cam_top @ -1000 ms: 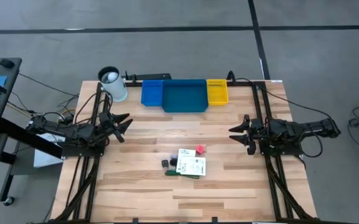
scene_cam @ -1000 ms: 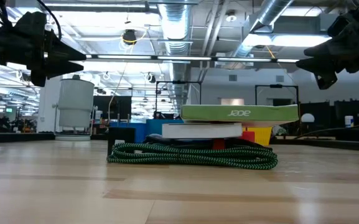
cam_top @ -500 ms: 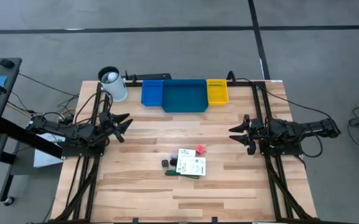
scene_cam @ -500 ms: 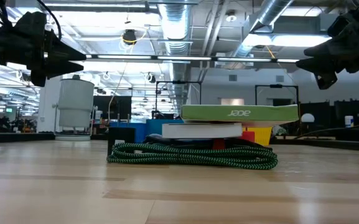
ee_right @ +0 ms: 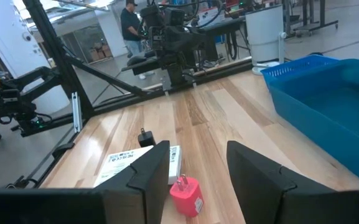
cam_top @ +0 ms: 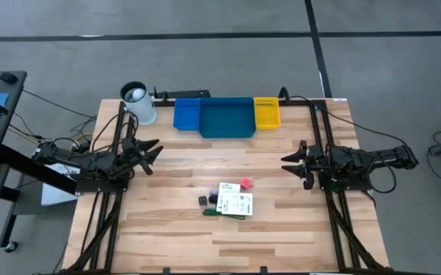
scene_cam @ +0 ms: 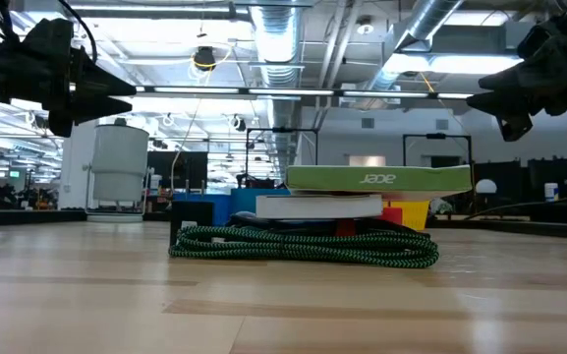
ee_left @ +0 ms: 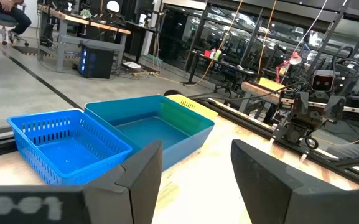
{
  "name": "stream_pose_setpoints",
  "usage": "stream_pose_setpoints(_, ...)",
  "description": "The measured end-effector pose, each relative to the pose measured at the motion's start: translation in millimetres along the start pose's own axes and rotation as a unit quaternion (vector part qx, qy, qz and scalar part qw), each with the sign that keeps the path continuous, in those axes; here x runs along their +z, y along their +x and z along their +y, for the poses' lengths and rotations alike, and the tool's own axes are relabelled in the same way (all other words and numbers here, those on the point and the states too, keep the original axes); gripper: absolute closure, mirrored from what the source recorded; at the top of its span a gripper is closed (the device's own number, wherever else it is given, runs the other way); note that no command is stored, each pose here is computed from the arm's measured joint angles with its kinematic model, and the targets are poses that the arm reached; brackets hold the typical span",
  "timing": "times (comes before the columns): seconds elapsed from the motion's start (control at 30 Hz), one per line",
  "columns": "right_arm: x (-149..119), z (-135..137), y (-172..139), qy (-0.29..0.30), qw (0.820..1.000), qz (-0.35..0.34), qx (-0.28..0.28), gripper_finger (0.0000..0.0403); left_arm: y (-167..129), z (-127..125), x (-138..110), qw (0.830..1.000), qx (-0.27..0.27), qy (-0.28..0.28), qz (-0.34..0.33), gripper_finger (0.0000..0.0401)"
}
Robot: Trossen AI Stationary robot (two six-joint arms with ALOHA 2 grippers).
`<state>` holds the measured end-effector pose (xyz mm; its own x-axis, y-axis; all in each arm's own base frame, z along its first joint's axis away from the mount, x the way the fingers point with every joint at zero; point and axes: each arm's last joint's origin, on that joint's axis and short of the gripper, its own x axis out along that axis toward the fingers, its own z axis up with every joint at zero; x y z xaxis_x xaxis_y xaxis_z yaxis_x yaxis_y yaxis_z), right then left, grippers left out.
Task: Pick and place items into bin
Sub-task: Put the right white card reader box into the yellow bin
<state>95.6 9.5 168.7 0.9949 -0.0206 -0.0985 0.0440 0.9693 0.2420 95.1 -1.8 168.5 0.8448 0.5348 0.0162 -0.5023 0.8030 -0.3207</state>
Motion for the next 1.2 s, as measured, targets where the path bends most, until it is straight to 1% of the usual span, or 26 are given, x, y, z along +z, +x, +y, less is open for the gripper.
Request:
stream_pose_setpoints(0.27, 2.9, 1.2, 0.1, 0.003, 1.000, -0.017, 0.011, 0.0249, 0.0, 0.0, 0.0, 1.000, 0.000, 0.000, 0.000, 0.0220)
stream_pose_setpoints(0.37, 2.6, 0.8, 0.3, 0.003, 1.000, -0.016, 0.007, 0.0249, 0.0, 0.0, 0.1, 1.000, 0.000, 0.000, 0.000, 0.0220)
stream_pose_setpoints(0.43, 4.0, 0.1, 0.6, 0.005, 1.000, -0.024, -0.005, 0.0249, 0.0, 0.0, 0.0, 1.000, 0.000, 0.000, 0.000, 0.0220)
stream_pose_setpoints(0.47, 4.8, 0.1, 0.8, 0.013, 1.000, -0.028, -0.004, 0.0249, 0.0, 0.0, 0.1, 1.000, 0.000, 0.000, 0.000, 0.0220)
stream_pose_setpoints(0.5, 6.5, 0.7, 0.7, 0.036, 0.999, -0.037, 0.001, 0.0249, 0.0, 0.0, 0.1, 1.000, 0.000, 0.000, 0.000, 0.0220)
stream_pose_setpoints(0.57, 13.1, 2.6, -0.3, 0.105, 0.992, -0.068, 0.021, 0.0249, 0.0, 0.0, 0.0, 1.000, 0.000, 0.000, 0.000, 0.0220)
stream_pose_setpoints(0.63, 16.8, 2.5, -0.9, 0.190, 0.978, -0.085, 0.022, 0.0249, 0.0, 0.0, 0.0, 1.000, 0.000, 0.000, 0.000, 0.0220)
stream_pose_setpoints(0.7, 16.3, 0.6, -0.5, 0.278, 0.957, -0.087, 0.013, 0.0249, 0.0, 0.0, 0.0, 1.000, 0.000, 0.000, 0.000, 0.0220)
stream_pose_setpoints(0.77, 14.0, -1.0, 0.4, 0.362, 0.929, -0.076, 0.009, 0.0249, 0.0, 0.0, 0.0, 1.000, 0.000, 0.000, 0.000, 0.0220)
stream_pose_setpoints(0.83, 10.9, -1.5, 0.9, 0.440, 0.896, -0.057, 0.012, 0.0249, 0.0, 0.0, 0.0, 1.000, 0.000, 0.000, 0.000, 0.0220)
stream_pose_setpoints(0.9, 8.8, 0.0, 1.0, 0.493, 0.869, -0.034, 0.027, 0.0249, 0.0, 0.0, 0.1, 1.000, 0.000, 0.000, 0.000, 0.0220)
stream_pose_setpoints(0.97, 4.9, 2.6, 1.3, 0.520, 0.853, -0.002, 0.035, 0.0249, 0.0, 0.0, 0.0, 1.000, 0.000, 0.000, 0.000, 0.0220)
stream_pose_setpoints(1.07, -1.3, 7.1, 1.9, 0.539, 0.841, 0.038, 0.033, 0.0249, 0.0, 0.0, 0.1, 1.000, 0.000, 0.000, 0.000, 0.0220)
stream_pose_setpoints(1.2, -8.3, 14.5, 4.4, 0.531, 0.843, 0.079, 0.029, 0.0249, 0.0, 0.0, 0.0, 1.000, 0.000, 0.000, 0.000, 0.0220)
